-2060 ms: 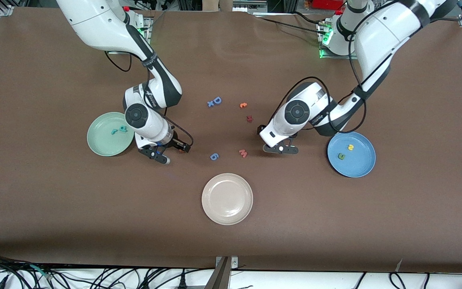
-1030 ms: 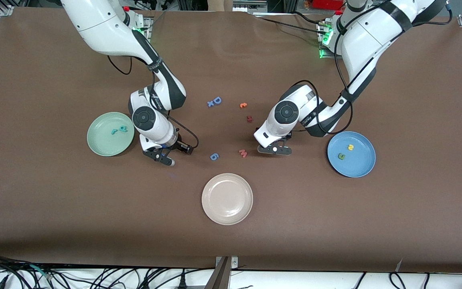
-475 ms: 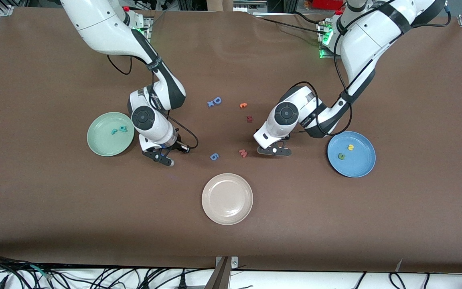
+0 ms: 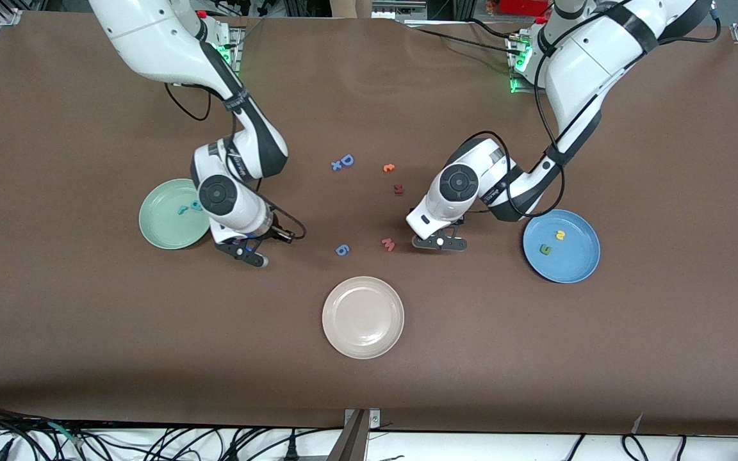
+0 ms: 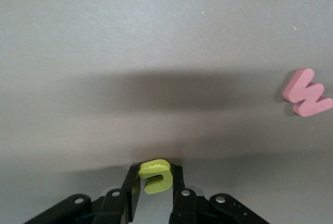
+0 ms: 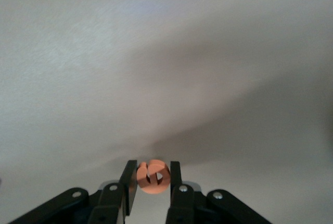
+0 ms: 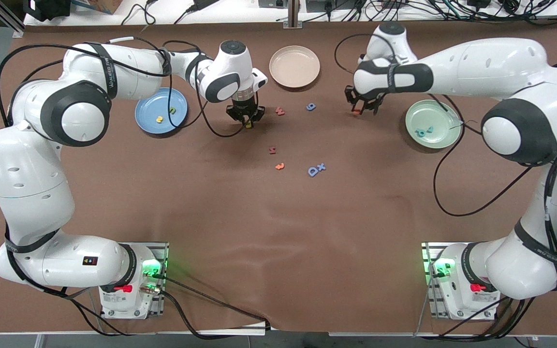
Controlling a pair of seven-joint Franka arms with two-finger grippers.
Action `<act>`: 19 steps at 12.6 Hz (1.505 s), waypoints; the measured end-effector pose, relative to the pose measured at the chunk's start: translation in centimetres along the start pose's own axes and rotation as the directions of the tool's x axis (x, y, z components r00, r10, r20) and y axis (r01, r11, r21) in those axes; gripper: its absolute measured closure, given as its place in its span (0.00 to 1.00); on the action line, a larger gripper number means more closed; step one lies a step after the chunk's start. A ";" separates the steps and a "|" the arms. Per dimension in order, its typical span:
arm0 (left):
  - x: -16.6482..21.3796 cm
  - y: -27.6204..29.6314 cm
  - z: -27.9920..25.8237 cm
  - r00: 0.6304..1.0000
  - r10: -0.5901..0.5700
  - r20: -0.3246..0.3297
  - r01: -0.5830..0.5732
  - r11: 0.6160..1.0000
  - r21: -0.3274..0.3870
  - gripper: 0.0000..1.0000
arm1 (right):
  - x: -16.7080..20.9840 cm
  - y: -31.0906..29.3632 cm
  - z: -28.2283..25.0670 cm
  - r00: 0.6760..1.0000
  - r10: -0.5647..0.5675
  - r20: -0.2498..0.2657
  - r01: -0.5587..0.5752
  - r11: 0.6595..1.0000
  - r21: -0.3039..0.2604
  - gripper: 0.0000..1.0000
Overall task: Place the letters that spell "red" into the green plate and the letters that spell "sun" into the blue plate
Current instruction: 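Drop the orange 6 on the green plate while the left gripper drops the u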
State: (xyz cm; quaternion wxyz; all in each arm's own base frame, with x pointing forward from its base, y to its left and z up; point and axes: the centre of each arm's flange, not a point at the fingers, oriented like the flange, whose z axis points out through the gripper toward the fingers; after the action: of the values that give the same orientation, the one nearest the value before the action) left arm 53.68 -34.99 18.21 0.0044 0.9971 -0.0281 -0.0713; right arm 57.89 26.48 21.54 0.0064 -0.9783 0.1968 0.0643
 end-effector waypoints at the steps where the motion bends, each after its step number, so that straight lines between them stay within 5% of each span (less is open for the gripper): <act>1: 0.4 -0.5 -0.9 1.000 -0.003 0.005 0.003 1.000 0.019 0.71 | 0.7 1.5 -1.8 1.000 -0.016 0.020 0.017 0.999 -0.029 0.70; 5: 2.8 -4.4 -5.9 0.998 0.050 0.045 -0.054 0.993 0.108 0.71 | 4.9 10.0 -6.4 0.992 -0.092 0.088 0.101 0.989 -0.104 0.70; 9: 5.9 -13.7 -8.4 0.992 0.105 0.067 -0.112 0.988 0.107 0.71 | 8.1 19.6 -4.1 0.966 -0.208 0.155 0.228 0.965 -0.130 0.70; 16: 8.4 -31.3 -9.3 0.976 0.200 0.084 -0.205 0.976 0.067 0.71 | 6.1 24.9 2.5 0.956 -0.255 0.143 0.274 0.952 -0.137 0.71; 19: 8.6 -34.4 -6.5 0.976 0.198 0.092 -0.202 0.979 0.037 0.71 | 6.9 26.9 2.4 0.947 -0.283 0.152 0.302 0.945 -0.123 0.71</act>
State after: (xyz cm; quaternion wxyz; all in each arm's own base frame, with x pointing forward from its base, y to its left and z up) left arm 65.03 -1.12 22.96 -0.0126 0.9849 -0.1303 -0.1134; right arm 53.49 -0.92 18.66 -0.0422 -0.9881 0.0432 0.1414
